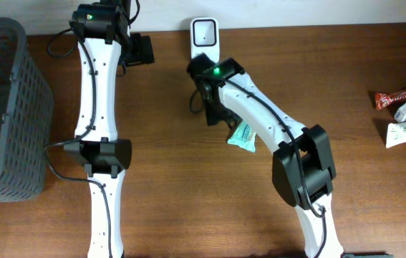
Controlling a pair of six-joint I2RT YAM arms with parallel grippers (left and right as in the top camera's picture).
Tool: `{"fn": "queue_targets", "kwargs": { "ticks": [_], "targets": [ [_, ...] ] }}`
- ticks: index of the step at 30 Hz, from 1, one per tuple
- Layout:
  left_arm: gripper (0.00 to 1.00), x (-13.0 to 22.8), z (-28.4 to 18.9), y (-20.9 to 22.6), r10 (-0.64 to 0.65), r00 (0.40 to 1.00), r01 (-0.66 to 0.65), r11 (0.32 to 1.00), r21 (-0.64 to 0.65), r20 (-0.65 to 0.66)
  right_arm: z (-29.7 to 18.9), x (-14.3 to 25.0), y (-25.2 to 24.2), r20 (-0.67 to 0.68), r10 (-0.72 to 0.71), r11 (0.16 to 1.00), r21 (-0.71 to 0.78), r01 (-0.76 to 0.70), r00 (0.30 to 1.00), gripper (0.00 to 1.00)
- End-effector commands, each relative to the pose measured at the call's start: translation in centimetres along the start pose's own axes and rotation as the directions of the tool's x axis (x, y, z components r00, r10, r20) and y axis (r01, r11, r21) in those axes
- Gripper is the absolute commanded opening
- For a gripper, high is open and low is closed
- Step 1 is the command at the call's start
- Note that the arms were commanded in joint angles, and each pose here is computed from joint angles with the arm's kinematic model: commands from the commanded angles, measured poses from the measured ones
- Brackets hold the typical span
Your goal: Scan the item barcode
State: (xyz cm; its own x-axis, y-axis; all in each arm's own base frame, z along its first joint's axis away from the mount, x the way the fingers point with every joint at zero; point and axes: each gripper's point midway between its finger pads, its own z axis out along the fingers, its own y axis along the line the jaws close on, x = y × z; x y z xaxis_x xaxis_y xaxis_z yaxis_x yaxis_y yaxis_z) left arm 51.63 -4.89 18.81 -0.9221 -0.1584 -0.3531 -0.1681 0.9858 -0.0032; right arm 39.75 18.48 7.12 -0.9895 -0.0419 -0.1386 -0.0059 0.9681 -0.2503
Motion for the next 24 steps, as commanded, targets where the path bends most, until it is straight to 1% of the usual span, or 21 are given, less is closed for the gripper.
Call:
{"fn": "queue_targets", "kwargs": {
  "ticks": [1,3,5,8,13,17,22,24],
  "targets": [
    [0.99,0.1,0.5,0.2,0.004,1.0,-0.004,1.0,0.002,-0.011,1.7,0.7,-2.1,0.004,-0.011,0.991,0.132,0.01,1.0,0.77],
    [0.99,0.1,0.5,0.2,0.004,1.0,-0.004,1.0,0.002,-0.011,2.6,0.8,-2.7,0.013,-0.016,0.985,0.173,0.014,1.0,0.82],
    [0.99,0.1,0.5,0.2,0.004,1.0,-0.004,1.0,0.002,-0.011,3.6,0.9,-2.6,0.02,-0.011,0.985,0.171,0.008,1.0,0.85],
    [0.99,0.1,0.5,0.2,0.004,1.0,-0.004,1.0,0.002,-0.012,5.3,1.7,-2.3,0.009,-0.011,0.987,0.163,0.01,1.0,0.84],
    [0.99,0.1,0.5,0.2,0.004,1.0,-0.004,1.0,0.002,-0.011,6.1,2.8,-2.0,-0.029,-0.016,0.989,0.144,0.02,0.999,0.84],
    [0.99,0.1,0.5,0.2,0.004,1.0,-0.004,1.0,0.002,-0.011,6.6,4.3,-0.1,-0.099,-0.01,0.999,0.035,0.013,0.995,0.84],
    [0.99,0.1,0.5,0.2,0.004,1.0,-0.004,1.0,0.002,-0.011,6.7,4.6,1.2,-0.127,-0.005,0.999,-0.045,-0.001,0.992,0.79],
    [0.99,0.1,0.5,0.2,0.004,1.0,-0.004,1.0,0.002,-0.011,6.7,4.7,1.7,-0.148,0.002,0.996,-0.087,-0.015,0.989,0.78]
  ]
}}
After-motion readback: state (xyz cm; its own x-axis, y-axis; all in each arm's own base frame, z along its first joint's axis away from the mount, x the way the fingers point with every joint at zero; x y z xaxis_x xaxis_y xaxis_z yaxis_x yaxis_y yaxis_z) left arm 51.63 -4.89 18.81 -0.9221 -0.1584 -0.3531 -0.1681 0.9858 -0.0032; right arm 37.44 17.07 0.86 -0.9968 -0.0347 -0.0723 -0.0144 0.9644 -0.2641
